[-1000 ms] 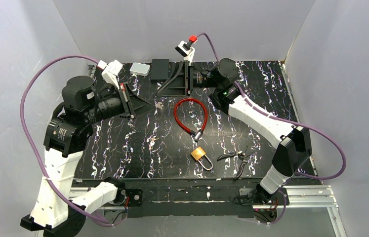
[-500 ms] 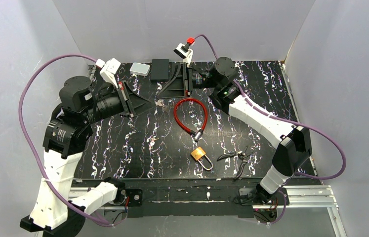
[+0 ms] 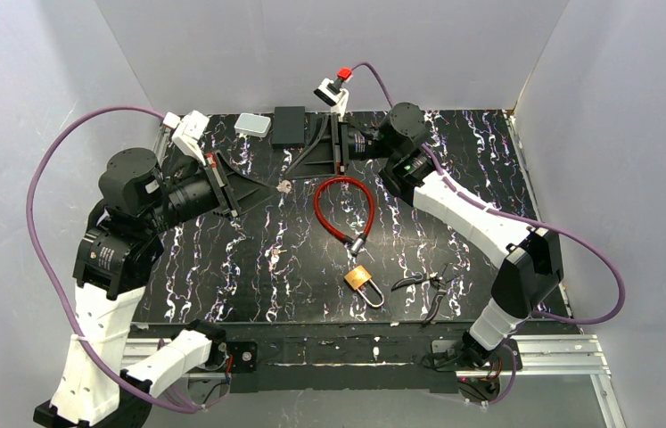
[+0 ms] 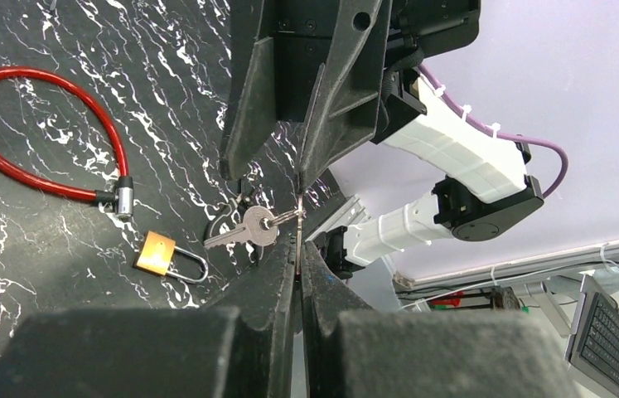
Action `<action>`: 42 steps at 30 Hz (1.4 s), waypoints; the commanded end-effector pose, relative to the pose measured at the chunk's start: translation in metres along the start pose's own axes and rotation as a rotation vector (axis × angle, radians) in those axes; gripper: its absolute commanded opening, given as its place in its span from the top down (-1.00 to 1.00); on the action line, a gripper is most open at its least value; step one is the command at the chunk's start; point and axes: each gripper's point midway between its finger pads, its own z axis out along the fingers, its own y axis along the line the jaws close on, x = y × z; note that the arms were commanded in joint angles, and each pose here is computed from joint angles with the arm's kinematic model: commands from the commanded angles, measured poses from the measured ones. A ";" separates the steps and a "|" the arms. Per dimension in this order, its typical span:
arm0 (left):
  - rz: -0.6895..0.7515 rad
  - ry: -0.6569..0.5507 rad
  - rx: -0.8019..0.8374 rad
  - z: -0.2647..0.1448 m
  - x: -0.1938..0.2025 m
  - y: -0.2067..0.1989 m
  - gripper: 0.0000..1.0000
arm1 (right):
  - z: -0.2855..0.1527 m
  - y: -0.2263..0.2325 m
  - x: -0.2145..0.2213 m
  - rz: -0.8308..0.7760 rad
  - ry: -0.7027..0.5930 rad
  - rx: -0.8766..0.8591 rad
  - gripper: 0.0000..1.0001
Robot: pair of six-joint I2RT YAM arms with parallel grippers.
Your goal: Unlock with the key
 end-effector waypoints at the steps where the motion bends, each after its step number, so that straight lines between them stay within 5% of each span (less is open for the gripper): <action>1: 0.008 -0.036 0.003 0.003 -0.008 0.001 1.00 | -0.004 0.044 -0.008 -0.116 -0.001 -0.074 0.04; 6: 0.002 -0.037 0.003 0.003 -0.004 0.003 1.00 | -0.004 0.043 -0.010 -0.103 -0.011 -0.073 -0.01; 16: -0.010 -0.076 -0.009 0.003 -0.005 0.008 1.00 | -0.003 0.042 -0.006 -0.090 0.003 -0.076 0.28; 34: -0.024 -0.082 -0.008 0.015 -0.011 0.014 1.00 | 0.002 0.038 -0.004 -0.080 0.036 -0.070 0.15; 42: -0.027 -0.082 -0.020 0.016 -0.008 0.019 1.00 | 0.001 0.037 -0.002 -0.089 0.041 -0.051 0.45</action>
